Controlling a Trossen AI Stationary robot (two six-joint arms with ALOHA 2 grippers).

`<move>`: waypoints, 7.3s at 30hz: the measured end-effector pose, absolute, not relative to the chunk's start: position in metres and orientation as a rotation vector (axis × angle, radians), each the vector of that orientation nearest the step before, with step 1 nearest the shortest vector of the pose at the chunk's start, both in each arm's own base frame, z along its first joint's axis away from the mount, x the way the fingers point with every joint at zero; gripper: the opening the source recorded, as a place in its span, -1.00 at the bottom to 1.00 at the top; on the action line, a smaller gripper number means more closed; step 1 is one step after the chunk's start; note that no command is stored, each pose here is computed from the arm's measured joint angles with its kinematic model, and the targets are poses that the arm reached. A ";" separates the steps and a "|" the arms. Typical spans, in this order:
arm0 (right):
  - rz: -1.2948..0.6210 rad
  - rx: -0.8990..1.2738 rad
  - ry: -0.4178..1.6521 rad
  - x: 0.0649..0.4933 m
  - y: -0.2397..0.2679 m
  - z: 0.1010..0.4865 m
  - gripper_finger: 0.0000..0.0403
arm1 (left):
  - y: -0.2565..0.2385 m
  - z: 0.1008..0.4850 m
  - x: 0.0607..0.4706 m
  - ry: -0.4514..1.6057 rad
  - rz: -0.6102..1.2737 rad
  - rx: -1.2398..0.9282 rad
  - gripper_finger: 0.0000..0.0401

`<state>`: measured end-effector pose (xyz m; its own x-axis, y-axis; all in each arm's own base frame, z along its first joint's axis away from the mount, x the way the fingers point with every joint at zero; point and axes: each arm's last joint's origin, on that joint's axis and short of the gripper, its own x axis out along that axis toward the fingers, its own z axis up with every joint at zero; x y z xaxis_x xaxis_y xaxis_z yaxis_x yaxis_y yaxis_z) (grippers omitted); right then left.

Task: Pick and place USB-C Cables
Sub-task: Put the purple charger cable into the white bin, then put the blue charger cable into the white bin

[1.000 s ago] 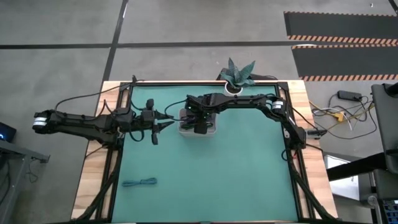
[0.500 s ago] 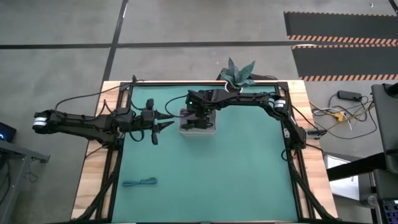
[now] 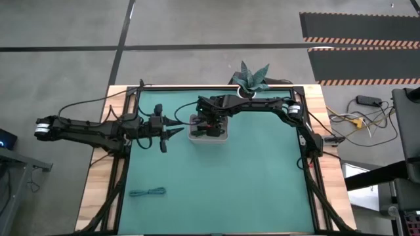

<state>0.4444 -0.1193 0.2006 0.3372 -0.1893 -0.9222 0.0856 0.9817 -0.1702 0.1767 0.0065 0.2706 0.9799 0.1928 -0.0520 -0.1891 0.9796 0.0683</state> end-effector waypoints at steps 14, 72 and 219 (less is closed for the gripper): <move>-0.181 -0.095 1.215 0.444 -0.119 0.200 -0.86 | 0.006 0.271 0.177 0.059 0.192 0.063 -0.60; -0.194 -0.092 1.216 0.444 -0.120 0.200 -0.86 | 0.006 0.270 0.178 0.065 0.192 0.063 -0.60; -0.182 -0.064 1.195 0.442 -0.095 0.250 -0.60 | 0.006 0.269 0.178 0.069 0.192 0.063 -0.60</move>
